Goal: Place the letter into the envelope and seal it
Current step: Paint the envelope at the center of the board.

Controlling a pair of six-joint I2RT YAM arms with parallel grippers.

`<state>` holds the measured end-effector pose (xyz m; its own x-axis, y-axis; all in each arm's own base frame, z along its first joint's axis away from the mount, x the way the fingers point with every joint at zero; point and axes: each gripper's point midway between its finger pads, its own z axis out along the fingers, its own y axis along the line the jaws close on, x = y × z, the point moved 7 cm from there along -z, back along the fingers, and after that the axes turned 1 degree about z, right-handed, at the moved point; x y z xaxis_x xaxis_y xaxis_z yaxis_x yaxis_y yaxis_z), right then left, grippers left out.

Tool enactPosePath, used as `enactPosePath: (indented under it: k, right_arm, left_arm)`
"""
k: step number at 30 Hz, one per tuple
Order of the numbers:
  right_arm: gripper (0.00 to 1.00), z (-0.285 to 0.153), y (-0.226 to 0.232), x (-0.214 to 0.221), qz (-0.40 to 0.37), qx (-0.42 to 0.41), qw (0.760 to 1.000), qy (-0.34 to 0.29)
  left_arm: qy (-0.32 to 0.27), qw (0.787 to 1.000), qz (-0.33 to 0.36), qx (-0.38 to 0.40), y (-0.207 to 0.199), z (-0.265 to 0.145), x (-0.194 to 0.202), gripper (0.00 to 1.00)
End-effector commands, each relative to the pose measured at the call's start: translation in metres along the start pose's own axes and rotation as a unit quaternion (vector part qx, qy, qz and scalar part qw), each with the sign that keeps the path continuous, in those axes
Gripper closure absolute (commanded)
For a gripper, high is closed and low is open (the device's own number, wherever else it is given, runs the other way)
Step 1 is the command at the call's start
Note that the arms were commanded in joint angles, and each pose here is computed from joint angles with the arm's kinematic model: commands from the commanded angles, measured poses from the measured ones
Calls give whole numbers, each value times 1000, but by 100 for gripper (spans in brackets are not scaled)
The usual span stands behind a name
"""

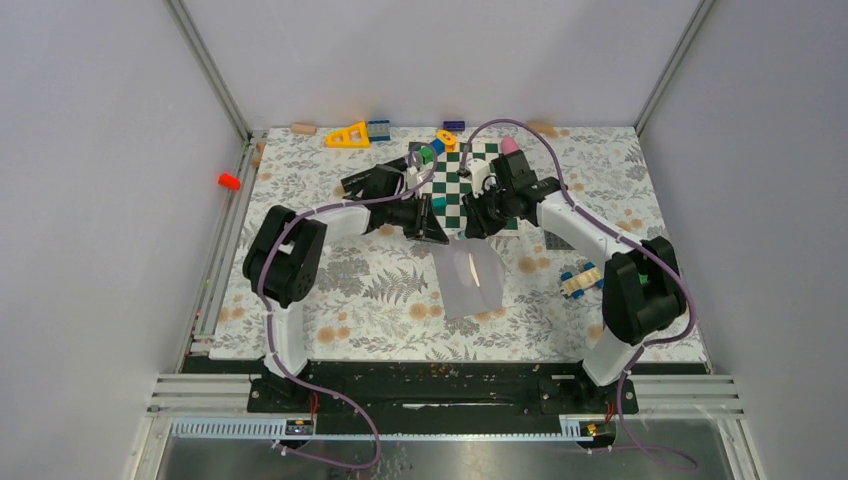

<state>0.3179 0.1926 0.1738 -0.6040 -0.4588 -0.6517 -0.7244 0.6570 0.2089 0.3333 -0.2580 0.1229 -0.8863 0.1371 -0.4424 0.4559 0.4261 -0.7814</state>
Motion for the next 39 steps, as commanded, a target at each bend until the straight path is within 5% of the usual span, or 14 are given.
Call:
enactPosePath:
  k: [1, 13, 39]
  right_arm:
    - [100, 5, 7, 12, 98, -1, 993, 61]
    - [100, 15, 1, 32, 135, 27, 983, 120]
    - [100, 46, -2, 33, 103, 47, 983, 143]
  left_arm:
    - [-24, 999, -24, 9, 11, 10, -4, 86]
    - [-17, 997, -55, -43, 37, 25, 11, 86]
    - [28, 993, -54, -98, 51, 42, 25, 90]
